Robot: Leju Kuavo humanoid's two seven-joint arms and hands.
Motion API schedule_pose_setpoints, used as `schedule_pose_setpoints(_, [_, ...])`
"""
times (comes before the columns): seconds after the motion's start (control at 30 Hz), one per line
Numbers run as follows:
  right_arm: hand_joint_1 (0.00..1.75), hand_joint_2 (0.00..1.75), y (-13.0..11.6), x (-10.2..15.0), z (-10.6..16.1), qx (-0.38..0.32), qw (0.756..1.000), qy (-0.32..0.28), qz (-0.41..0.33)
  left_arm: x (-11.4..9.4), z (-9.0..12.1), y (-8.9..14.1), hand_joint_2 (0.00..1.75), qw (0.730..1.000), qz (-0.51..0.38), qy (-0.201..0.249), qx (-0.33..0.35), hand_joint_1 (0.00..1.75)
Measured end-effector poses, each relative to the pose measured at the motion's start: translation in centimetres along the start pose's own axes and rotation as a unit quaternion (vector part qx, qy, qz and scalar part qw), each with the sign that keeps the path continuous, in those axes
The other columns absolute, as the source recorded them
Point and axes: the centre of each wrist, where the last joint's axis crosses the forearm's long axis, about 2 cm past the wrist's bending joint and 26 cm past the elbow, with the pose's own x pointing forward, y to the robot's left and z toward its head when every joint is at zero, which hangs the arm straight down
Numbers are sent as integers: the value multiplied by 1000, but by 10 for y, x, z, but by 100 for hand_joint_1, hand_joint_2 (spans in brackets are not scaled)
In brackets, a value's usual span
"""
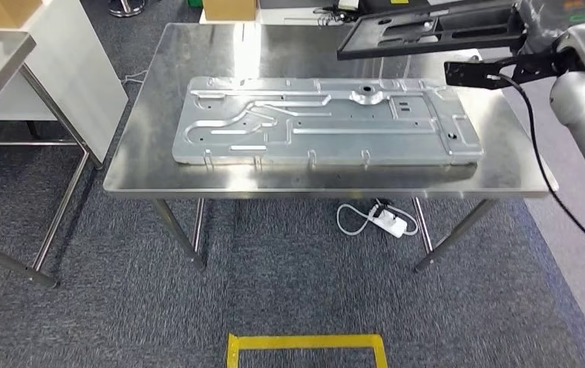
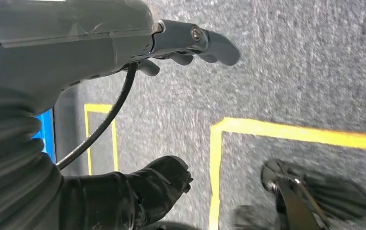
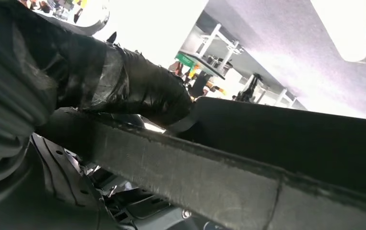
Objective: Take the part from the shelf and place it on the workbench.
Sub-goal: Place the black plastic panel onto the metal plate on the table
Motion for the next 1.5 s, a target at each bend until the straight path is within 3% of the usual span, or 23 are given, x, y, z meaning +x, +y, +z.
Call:
schedule_pose_setpoints(0.2, [175,175,11,-6,1,21,1000,1,2,-3,2,-6,175,1000,10,-1,-11,0])
schedule_pose_setpoints(0.63, [175,175,5,-9,1,23,1000,-1,1,2,0,-3,175,1000,18,-3,-6,0])
schedule_pose_setpoints(0.93, [175,175,1,-26,4,30,1000,2,-3,4,0,-2,175,1000,18,-11,-8,0])
schedule_pose_setpoints(1.2, [175,175,19,-31,8,33,999,-3,-29,4,0,-3,175,1000,16,-12,-8,0])
schedule_pose_setpoints(1.5, [175,175,69,-16,15,52,998,-13,-35,4,-1,-2,175,999,20,-25,-4,0])
